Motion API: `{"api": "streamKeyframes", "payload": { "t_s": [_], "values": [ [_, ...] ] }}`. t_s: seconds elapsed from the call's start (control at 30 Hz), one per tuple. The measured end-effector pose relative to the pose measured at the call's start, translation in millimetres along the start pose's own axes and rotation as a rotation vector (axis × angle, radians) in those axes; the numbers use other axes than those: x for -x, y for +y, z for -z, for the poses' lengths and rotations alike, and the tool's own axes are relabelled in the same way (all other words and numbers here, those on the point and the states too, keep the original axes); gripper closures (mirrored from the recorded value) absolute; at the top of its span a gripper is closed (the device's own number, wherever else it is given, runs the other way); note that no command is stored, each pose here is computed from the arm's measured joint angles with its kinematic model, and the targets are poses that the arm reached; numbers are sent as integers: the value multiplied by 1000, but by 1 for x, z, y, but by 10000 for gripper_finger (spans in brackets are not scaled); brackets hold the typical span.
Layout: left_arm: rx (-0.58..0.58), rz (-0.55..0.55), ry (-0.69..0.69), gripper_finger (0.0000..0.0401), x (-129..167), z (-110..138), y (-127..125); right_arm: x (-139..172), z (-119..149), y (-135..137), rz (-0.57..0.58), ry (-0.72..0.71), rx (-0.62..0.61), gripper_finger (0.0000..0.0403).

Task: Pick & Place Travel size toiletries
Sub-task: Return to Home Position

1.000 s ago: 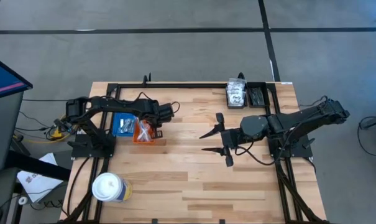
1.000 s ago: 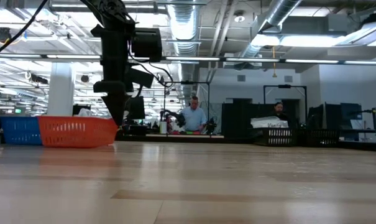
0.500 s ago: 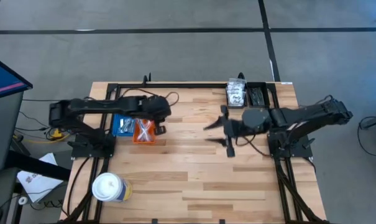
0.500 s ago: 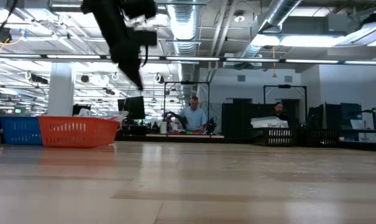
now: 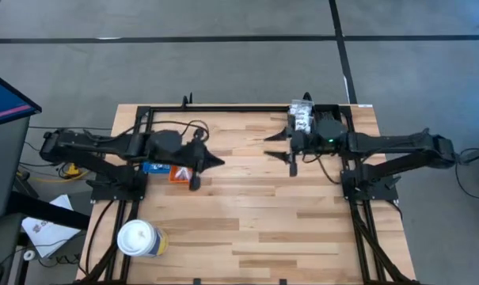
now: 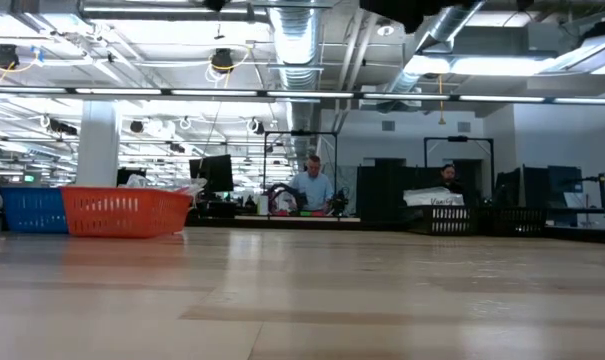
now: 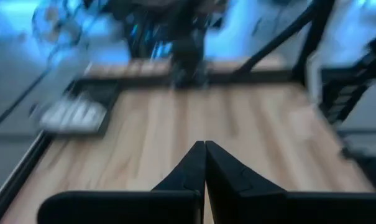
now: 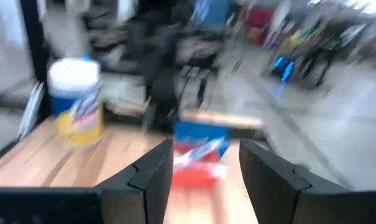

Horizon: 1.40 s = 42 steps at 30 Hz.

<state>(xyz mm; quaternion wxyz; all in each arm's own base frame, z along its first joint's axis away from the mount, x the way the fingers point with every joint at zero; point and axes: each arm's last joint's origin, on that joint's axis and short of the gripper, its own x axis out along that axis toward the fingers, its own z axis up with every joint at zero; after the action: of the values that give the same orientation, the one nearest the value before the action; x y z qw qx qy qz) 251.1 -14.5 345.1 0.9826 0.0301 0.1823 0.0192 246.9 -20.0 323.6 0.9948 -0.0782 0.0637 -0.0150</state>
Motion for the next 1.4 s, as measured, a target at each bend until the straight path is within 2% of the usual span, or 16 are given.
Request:
{"api": "streamKeyframes", "payload": {
  "t_s": [0.17,0.27,0.4,0.47,0.53,0.6,0.73,0.83,1.0,1.17,1.4],
  "values": [
    [-40,78,-103,401,1,-9,-23,39,23,-7,100,-225,-13,223],
    [-53,94,-119,401,-2,-10,-30,65,37,-7,129,-299,-55,222],
    [-100,102,-188,401,-8,-15,-37,93,49,-6,157,-277,-72,224],
    [-112,99,-288,401,-13,-24,-40,104,48,-4,153,-273,-75,225],
    [-115,100,-325,401,-16,-26,-41,112,49,-2,150,-262,-65,225],
    [-122,118,-319,401,-21,-24,-45,116,50,-2,159,-245,-64,224],
    [-192,132,-242,401,-35,-4,-51,121,58,-2,226,-169,-88,222],
    [-191,122,-270,400,-32,-8,-47,117,70,-2,272,-144,-95,224],
    [-208,119,-257,400,-26,-3,-45,111,94,2,286,-241,-92,224],
    [-214,130,-273,399,-22,-4,-47,109,121,10,241,-247,-109,221],
    [-214,134,-271,399,-22,-4,-48,116,126,14,205,-241,-135,220]
  ]
}}
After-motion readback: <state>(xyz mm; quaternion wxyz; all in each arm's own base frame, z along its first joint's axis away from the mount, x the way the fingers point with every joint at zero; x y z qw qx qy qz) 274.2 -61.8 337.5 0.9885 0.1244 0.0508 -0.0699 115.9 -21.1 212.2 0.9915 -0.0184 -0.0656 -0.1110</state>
